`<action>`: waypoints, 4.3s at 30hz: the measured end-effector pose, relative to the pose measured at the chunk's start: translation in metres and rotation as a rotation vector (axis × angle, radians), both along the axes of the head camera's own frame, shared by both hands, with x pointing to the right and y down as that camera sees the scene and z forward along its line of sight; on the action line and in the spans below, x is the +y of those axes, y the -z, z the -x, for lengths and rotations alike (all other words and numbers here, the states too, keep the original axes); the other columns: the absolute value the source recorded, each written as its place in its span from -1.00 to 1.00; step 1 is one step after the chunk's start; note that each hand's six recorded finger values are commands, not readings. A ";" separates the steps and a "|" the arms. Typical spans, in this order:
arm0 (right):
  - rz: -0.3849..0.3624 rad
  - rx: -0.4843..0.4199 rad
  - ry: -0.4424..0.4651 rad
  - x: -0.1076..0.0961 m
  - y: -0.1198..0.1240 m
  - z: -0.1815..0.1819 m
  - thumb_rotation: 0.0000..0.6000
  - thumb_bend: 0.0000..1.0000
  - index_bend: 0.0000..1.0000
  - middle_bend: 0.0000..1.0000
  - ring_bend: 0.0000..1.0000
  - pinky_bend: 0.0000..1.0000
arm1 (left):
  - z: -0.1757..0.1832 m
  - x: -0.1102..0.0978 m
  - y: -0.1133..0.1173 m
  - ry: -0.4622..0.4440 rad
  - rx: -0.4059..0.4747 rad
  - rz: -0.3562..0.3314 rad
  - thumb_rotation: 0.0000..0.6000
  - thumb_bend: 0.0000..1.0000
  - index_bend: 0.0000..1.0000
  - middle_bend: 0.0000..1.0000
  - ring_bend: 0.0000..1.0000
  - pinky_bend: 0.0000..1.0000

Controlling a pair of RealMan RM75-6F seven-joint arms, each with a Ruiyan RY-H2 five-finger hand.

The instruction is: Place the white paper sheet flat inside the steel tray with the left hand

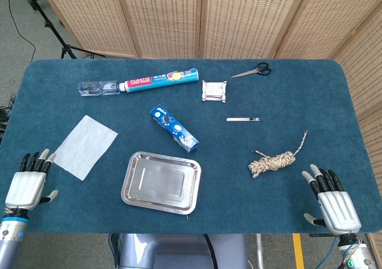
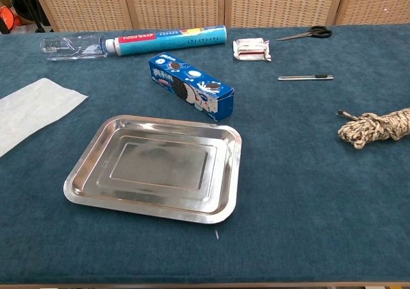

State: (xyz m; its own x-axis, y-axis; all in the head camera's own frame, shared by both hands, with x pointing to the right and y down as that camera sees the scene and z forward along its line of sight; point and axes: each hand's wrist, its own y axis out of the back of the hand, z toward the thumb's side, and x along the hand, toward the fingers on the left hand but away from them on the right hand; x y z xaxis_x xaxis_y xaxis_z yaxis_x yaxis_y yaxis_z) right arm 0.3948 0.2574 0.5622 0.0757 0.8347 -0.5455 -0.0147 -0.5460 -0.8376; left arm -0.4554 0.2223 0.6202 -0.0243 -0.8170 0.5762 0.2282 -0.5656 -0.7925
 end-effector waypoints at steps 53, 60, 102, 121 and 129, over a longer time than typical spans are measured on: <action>-0.030 -0.014 -0.020 -0.005 0.007 -0.005 1.00 -1.00 -0.80 -1.00 -1.00 -1.00 | -0.043 -0.005 -0.071 0.059 0.243 0.114 0.98 -0.15 -0.36 -1.00 -1.00 -1.00; -0.035 -0.016 -0.021 -0.005 0.007 -0.006 1.00 -1.00 -0.80 -1.00 -1.00 -1.00 | -0.046 -0.004 -0.075 0.051 0.240 0.122 0.99 -0.14 -0.36 -1.00 -1.00 -1.00; -0.059 -0.029 -0.025 -0.006 0.012 -0.005 1.00 -1.00 -0.80 -1.00 -1.00 -1.00 | -0.044 0.001 -0.077 -0.014 0.101 0.132 1.00 0.09 -0.45 -1.00 -1.00 -1.00; -0.070 -0.033 -0.023 -0.006 0.015 -0.006 1.00 -1.00 -0.80 -1.00 -1.00 -1.00 | -0.039 -0.002 -0.082 -0.003 0.077 0.062 1.00 0.17 -0.20 -1.00 -1.00 -1.00; -0.074 -0.037 -0.023 -0.005 0.016 -0.006 1.00 -1.00 -0.80 -1.00 -1.00 -1.00 | -0.035 -0.002 -0.086 0.003 0.061 0.049 1.00 0.17 -0.02 -1.00 -1.00 -1.00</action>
